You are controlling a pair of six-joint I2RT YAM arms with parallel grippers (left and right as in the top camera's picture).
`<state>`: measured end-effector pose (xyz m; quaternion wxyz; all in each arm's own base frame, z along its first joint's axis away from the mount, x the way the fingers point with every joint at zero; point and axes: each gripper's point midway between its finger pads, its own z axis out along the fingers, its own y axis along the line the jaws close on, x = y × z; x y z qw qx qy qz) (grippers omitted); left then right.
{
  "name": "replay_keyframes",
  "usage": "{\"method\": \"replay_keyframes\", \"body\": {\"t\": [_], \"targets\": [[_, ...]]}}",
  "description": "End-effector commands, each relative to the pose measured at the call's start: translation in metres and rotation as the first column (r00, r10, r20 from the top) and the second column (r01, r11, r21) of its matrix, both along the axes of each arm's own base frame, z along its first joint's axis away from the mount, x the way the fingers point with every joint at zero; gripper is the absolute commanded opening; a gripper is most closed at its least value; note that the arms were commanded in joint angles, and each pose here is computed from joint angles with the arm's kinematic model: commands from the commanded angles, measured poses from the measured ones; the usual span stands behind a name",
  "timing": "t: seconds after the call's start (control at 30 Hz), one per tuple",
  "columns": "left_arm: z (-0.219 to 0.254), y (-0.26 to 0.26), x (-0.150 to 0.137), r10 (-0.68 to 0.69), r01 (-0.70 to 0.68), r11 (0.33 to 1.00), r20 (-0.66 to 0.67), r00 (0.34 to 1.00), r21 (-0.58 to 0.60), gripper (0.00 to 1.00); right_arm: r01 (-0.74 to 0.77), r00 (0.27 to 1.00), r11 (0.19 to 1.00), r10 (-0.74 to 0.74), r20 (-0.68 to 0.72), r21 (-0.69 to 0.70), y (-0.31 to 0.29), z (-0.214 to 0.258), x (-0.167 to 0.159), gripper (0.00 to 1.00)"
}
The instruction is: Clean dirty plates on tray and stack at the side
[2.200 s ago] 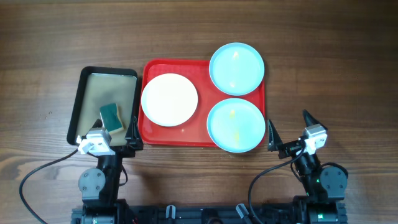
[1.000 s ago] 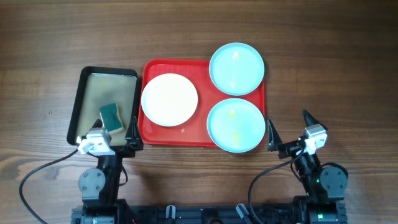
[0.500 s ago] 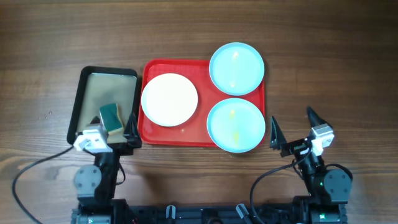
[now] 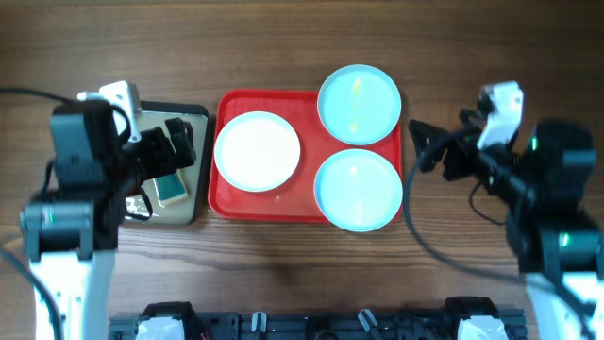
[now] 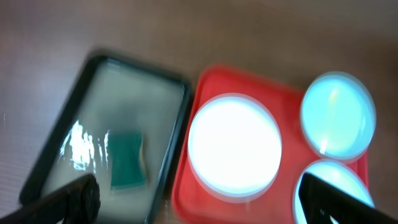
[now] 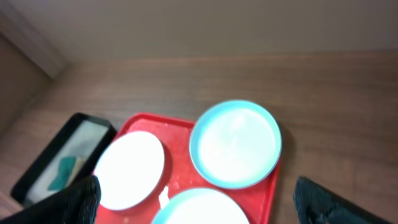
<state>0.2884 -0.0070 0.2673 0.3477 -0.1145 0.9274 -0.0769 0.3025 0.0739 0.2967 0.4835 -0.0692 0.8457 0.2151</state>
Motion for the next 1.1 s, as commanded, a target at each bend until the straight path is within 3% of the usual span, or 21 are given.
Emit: {"method": "replay_keyframes", "body": {"t": [0.0,0.1,0.17,0.23,0.37,0.4,0.53,0.67,0.77,1.07], "targets": [[-0.019,-0.005,0.008,-0.016,0.008,0.999,-0.195,0.981,-0.042,1.00,-0.071,0.977,0.997,0.070,-0.201,0.005,0.009,-0.009,0.016,1.00],[-0.048,-0.011,0.018,-0.043,0.019,0.997,-0.307,0.951,-0.081,1.00,-0.052,0.937,0.998,0.061,-0.345,0.036,0.010,-0.038,0.038,1.00],[-0.066,-0.011,0.027,-0.046,0.015,0.996,-0.357,0.933,-0.087,1.00,0.035,0.877,0.990,0.037,-0.480,0.139,0.016,-0.063,0.048,1.00],[-0.078,-0.011,0.032,-0.046,0.012,0.996,-0.388,0.920,-0.088,1.00,-0.026,0.859,0.981,0.121,-0.497,0.194,0.038,-0.079,0.061,0.98],[-0.085,-0.007,0.046,-0.033,0.007,0.998,-0.378,0.925,-0.069,1.00,-0.023,0.807,0.996,0.067,-0.587,0.082,0.092,-0.118,0.075,0.87],[-0.087,-0.003,0.047,-0.006,-0.018,0.998,-0.384,0.923,-0.057,1.00,-0.047,0.792,0.998,0.067,-0.607,0.049,0.112,-0.127,0.077,0.83],[-0.087,0.046,0.045,0.338,-0.334,0.939,-0.370,0.866,0.076,1.00,-0.081,0.753,0.993,0.006,-0.658,-0.083,0.170,-0.162,0.089,0.60],[-0.086,0.072,0.044,0.427,-0.414,0.903,-0.345,0.836,0.115,1.00,-0.036,0.705,0.987,-0.085,-0.704,-0.155,0.198,-0.215,0.089,0.29],[-0.089,0.073,0.045,0.430,-0.417,0.902,-0.346,0.834,0.115,1.00,-0.048,0.680,0.984,-0.094,-0.727,-0.173,0.208,-0.248,0.089,0.25],[-0.115,0.072,0.035,0.423,-0.404,0.905,-0.389,0.819,0.133,0.99,-0.052,0.612,0.977,-0.133,-0.780,-0.208,0.212,-0.302,0.080,0.25]]}}
